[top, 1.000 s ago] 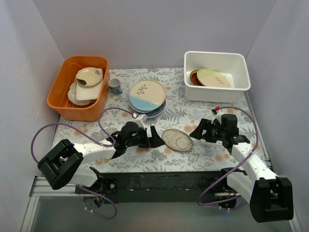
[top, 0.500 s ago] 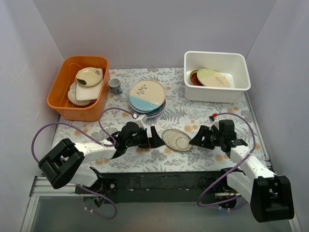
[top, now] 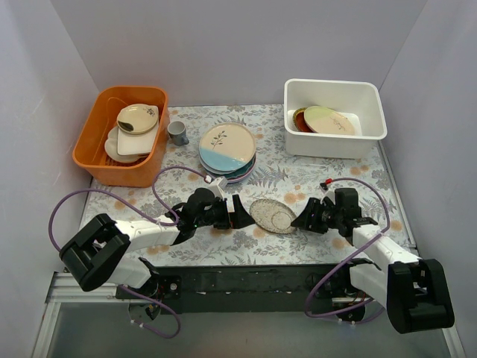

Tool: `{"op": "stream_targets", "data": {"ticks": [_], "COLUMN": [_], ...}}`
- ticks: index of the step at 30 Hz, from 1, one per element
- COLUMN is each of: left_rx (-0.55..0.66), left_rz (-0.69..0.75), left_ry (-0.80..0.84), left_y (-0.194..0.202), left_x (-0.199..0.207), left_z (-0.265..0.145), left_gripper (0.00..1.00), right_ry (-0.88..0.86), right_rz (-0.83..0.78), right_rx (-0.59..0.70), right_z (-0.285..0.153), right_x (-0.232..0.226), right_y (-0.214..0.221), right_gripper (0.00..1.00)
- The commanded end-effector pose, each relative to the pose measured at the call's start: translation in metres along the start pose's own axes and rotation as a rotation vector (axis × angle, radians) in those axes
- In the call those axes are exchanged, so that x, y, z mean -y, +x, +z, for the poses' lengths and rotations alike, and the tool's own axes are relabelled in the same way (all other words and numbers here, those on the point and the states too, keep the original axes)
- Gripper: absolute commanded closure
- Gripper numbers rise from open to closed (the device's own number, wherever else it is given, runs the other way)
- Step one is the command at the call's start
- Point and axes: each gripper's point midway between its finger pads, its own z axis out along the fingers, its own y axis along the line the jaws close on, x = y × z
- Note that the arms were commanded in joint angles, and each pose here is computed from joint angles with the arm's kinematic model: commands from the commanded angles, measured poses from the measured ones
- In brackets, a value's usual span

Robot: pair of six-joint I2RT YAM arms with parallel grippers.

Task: Place the plates into the plastic bin on the countertop
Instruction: Pick up the plate at the center of the board.

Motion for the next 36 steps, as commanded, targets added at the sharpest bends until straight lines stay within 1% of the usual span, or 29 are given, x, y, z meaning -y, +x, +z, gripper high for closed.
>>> {"op": "stream_targets", "data": {"ticks": [1, 4, 5, 6, 8, 9, 11, 12, 14, 15, 16, 26, 36], "left_rx": [0.003, -0.001, 0.001, 0.001, 0.001, -0.002, 0.000, -0.002, -0.003, -0.002, -0.002, 0.017, 0.041], "left_rz": [0.017, 0.016, 0.016, 0.017, 0.019, 0.017, 0.019, 0.019, 0.022, 0.022, 0.022, 0.029, 0.035], "left_ry": [0.021, 0.019, 0.017, 0.017, 0.017, 0.014, 0.016, 0.016, 0.015, 0.016, 0.014, 0.016, 0.030], "left_y": [-0.002, -0.001, -0.001, -0.001, -0.002, -0.001, -0.002, -0.002, -0.002, -0.002, -0.002, -0.005, -0.010], "left_x": [0.007, 0.006, 0.006, 0.006, 0.006, 0.005, 0.006, 0.006, 0.006, 0.007, 0.006, 0.008, 0.013], "left_z": [0.000, -0.001, 0.000, 0.000, 0.000, 0.000, 0.000, 0.001, 0.001, 0.000, 0.000, -0.002, -0.007], "left_gripper": [0.02, 0.02, 0.02, 0.02, 0.02, 0.02, 0.02, 0.02, 0.02, 0.02, 0.02, 0.02, 0.02], "right_ry": [-0.004, 0.010, 0.003, 0.010, 0.021, 0.023, 0.039, 0.044, 0.046, 0.047, 0.047, 0.056, 0.053], "right_rz": [0.007, 0.020, 0.006, 0.009, 0.014, 0.015, 0.023, 0.024, 0.023, 0.021, 0.018, 0.000, -0.006], "right_rx": [-0.015, -0.039, -0.021, -0.020, -0.028, -0.032, -0.038, -0.041, -0.044, -0.042, -0.040, -0.011, -0.009], "right_z": [0.007, 0.010, 0.011, 0.012, 0.014, 0.015, 0.016, 0.016, 0.017, 0.017, 0.016, 0.014, 0.016], "right_x": [0.004, 0.008, 0.007, 0.009, 0.013, 0.013, 0.017, 0.019, 0.019, 0.020, 0.019, 0.017, 0.017], "right_y": [0.007, 0.013, 0.009, 0.009, 0.012, 0.013, 0.016, 0.017, 0.017, 0.017, 0.017, 0.008, 0.006], "right_gripper": [0.48, 0.53, 0.55, 0.58, 0.62, 0.67, 0.71, 0.79, 0.90, 0.97, 0.99, 0.99, 0.99]}}
